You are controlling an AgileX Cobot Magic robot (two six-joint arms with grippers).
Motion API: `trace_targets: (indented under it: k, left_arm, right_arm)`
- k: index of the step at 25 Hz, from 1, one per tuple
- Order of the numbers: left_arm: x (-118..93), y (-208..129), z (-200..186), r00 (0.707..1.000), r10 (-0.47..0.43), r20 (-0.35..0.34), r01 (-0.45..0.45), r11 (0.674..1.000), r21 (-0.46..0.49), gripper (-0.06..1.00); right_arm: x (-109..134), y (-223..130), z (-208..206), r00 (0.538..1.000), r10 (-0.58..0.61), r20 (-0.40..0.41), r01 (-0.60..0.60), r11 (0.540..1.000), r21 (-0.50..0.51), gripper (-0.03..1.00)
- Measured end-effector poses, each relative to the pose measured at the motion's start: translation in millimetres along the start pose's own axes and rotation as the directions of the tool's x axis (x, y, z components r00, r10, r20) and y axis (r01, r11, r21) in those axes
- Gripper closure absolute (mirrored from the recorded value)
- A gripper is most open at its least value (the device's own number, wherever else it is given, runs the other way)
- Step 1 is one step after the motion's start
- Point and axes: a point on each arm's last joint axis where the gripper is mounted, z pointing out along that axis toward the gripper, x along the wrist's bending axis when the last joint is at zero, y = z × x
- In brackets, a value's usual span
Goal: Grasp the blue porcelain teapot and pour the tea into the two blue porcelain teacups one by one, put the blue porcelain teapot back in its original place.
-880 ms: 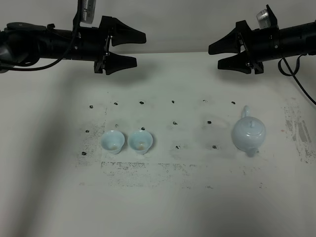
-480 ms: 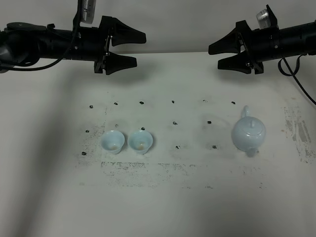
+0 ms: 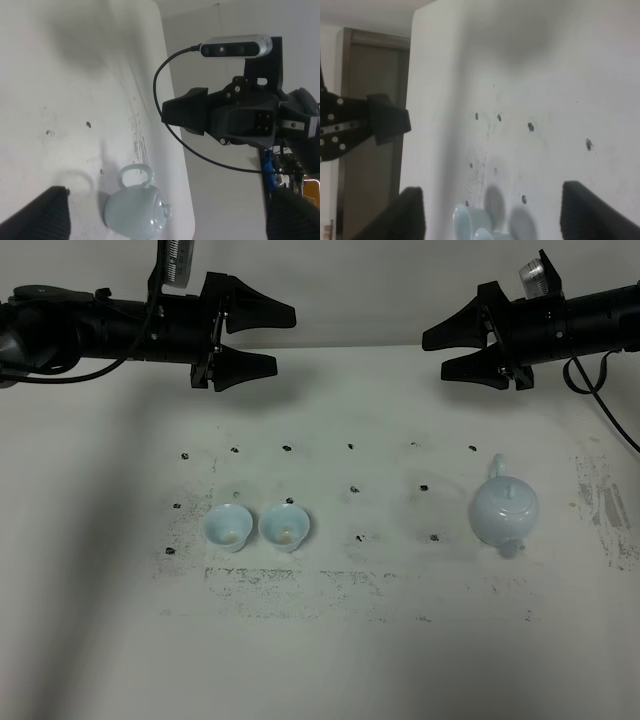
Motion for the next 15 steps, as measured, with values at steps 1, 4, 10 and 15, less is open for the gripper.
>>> trace_targets:
  k: [1,4,10,15]
  left_arm:
    - [-0.1,0.0,0.0,1.0,0.0,0.001,0.0,1.0,0.0,0.19]
    - [-0.1,0.0,0.0,1.0,0.0,0.001,0.0,1.0,0.0,0.19]
    - [-0.1,0.0,0.0,1.0,0.0,0.001,0.0,1.0,0.0,0.19]
    - [-0.1,0.0,0.0,1.0,0.0,0.001,0.0,1.0,0.0,0.19]
  right_arm:
    - [0.0,0.0,0.0,1.0,0.0,0.0,0.0,1.0,0.0,0.41]
    - [0.0,0.0,0.0,1.0,0.0,0.0,0.0,1.0,0.0,0.41]
    - [0.0,0.0,0.0,1.0,0.0,0.0,0.0,1.0,0.0,0.41]
    - [0.0,0.0,0.0,1.0,0.0,0.0,0.0,1.0,0.0,0.41]
